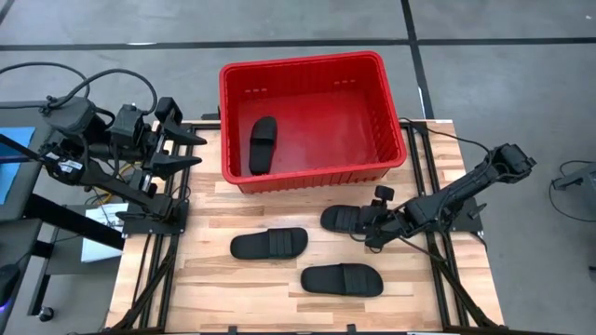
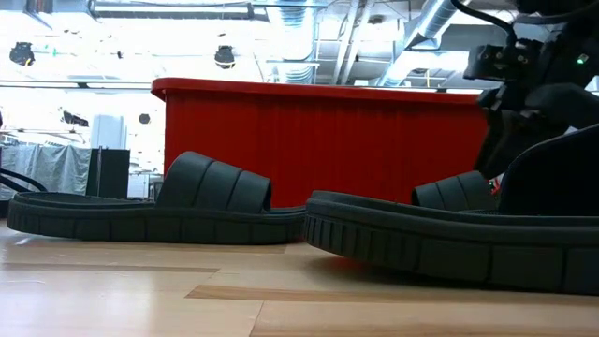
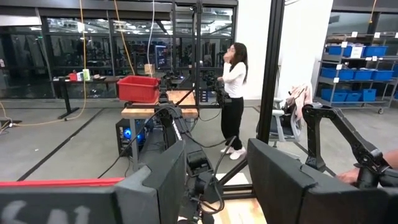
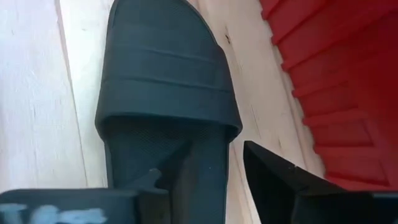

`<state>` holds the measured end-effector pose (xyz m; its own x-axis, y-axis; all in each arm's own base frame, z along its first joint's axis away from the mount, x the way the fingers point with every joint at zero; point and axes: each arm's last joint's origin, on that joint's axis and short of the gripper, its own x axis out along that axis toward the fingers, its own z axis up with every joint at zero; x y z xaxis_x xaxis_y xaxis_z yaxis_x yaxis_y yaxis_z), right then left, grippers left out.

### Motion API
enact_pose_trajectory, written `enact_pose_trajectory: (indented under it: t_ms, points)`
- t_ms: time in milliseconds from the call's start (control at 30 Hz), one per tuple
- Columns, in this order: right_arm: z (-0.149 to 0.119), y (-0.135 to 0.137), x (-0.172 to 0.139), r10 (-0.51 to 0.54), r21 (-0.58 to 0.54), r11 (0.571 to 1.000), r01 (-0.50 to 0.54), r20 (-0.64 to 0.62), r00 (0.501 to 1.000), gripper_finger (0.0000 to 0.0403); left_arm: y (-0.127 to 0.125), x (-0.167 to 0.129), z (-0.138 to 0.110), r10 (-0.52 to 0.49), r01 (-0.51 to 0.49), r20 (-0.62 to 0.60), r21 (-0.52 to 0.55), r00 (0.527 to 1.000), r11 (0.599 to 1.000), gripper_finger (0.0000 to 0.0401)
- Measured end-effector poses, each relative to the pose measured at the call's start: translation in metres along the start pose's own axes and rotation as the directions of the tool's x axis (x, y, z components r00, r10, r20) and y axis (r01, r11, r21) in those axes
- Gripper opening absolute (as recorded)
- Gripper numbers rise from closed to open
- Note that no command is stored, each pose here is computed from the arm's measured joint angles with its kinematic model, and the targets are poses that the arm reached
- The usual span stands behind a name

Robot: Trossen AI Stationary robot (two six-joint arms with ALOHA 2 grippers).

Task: Pick and place slides into bin
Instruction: Put the top right black slide into the red bin

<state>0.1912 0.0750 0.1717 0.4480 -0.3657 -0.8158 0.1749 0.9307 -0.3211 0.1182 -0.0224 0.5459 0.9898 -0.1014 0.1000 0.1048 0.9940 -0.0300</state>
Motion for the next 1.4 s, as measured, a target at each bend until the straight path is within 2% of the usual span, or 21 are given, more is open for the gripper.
enact_pose_trajectory:
  t_ms: [133,300,633,967,1400]
  points:
    - [0.001,0.000,0.000,0.005,-0.040,0.999,-0.005,0.008,1.000,0.0161,0.000,0.000,-0.002,0.000,0.000,-0.017,0.002,1.000,1.000,0.0161]
    - [0.003,0.002,0.000,0.016,-0.142,0.990,-0.012,0.026,1.000,0.0176,0.000,0.000,-0.002,0.000,0.000,-0.017,0.003,1.000,1.000,0.0161]
    - [0.005,0.002,0.000,0.024,-0.353,0.936,-0.007,0.043,0.999,0.0175,0.000,0.000,-0.002,0.000,0.000,-0.018,0.008,1.000,1.000,0.0161]
    - [0.012,0.005,-0.001,0.051,-0.411,0.912,-0.003,0.106,0.993,0.0173,0.000,0.000,-0.002,0.000,0.000,-0.018,0.008,1.000,1.000,0.0161]
    - [0.006,0.002,0.005,0.055,-0.421,0.907,-0.023,0.065,0.996,0.0170,0.000,0.000,-0.002,0.000,0.000,-0.018,-0.001,1.000,1.000,0.0161]
